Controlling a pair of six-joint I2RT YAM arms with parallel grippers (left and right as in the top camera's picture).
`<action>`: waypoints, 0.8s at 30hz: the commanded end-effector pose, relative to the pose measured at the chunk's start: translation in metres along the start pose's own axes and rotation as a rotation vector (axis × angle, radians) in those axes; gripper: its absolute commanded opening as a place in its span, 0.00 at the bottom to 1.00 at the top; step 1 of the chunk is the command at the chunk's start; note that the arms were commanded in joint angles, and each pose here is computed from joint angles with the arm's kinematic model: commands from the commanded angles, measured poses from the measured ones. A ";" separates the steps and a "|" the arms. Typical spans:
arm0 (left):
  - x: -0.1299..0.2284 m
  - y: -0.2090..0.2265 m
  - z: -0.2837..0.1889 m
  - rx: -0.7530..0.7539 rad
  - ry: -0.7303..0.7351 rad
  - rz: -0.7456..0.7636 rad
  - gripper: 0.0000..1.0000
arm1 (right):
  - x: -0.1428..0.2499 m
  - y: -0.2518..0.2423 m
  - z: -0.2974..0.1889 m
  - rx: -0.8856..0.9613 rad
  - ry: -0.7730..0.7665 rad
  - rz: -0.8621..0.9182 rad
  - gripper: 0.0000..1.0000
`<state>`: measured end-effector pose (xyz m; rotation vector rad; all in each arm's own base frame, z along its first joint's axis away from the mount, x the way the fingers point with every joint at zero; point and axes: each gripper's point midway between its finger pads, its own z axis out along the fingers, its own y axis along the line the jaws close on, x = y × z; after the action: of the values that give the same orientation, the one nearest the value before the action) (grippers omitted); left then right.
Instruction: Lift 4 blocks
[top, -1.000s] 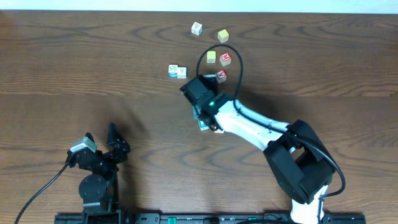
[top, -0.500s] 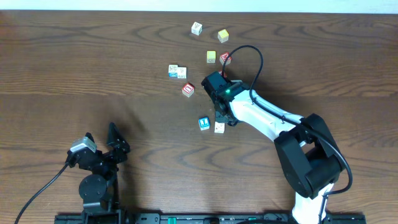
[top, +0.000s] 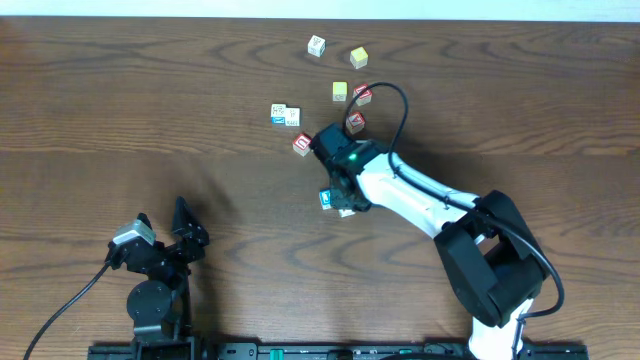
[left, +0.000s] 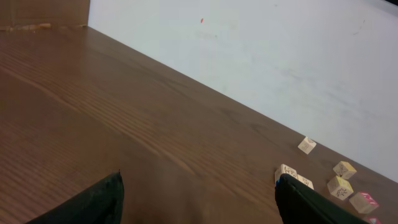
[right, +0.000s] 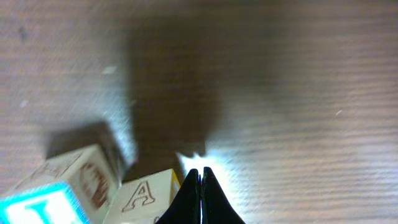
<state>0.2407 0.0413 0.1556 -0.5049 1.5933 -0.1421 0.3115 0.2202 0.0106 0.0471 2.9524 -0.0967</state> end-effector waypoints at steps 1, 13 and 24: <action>0.016 0.008 0.001 -0.026 0.045 0.000 0.79 | -0.004 0.010 -0.014 -0.032 -0.030 0.014 0.01; 0.016 0.008 0.001 -0.026 0.045 0.000 0.78 | -0.011 -0.018 -0.011 0.055 -0.038 0.051 0.02; 0.016 0.008 0.001 -0.026 0.045 0.000 0.79 | -0.061 0.003 -0.011 -0.129 -0.156 -0.019 0.04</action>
<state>0.2407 0.0414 0.1556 -0.5052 1.5932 -0.1418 0.3603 0.2164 0.0190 0.0407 2.8170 -0.0041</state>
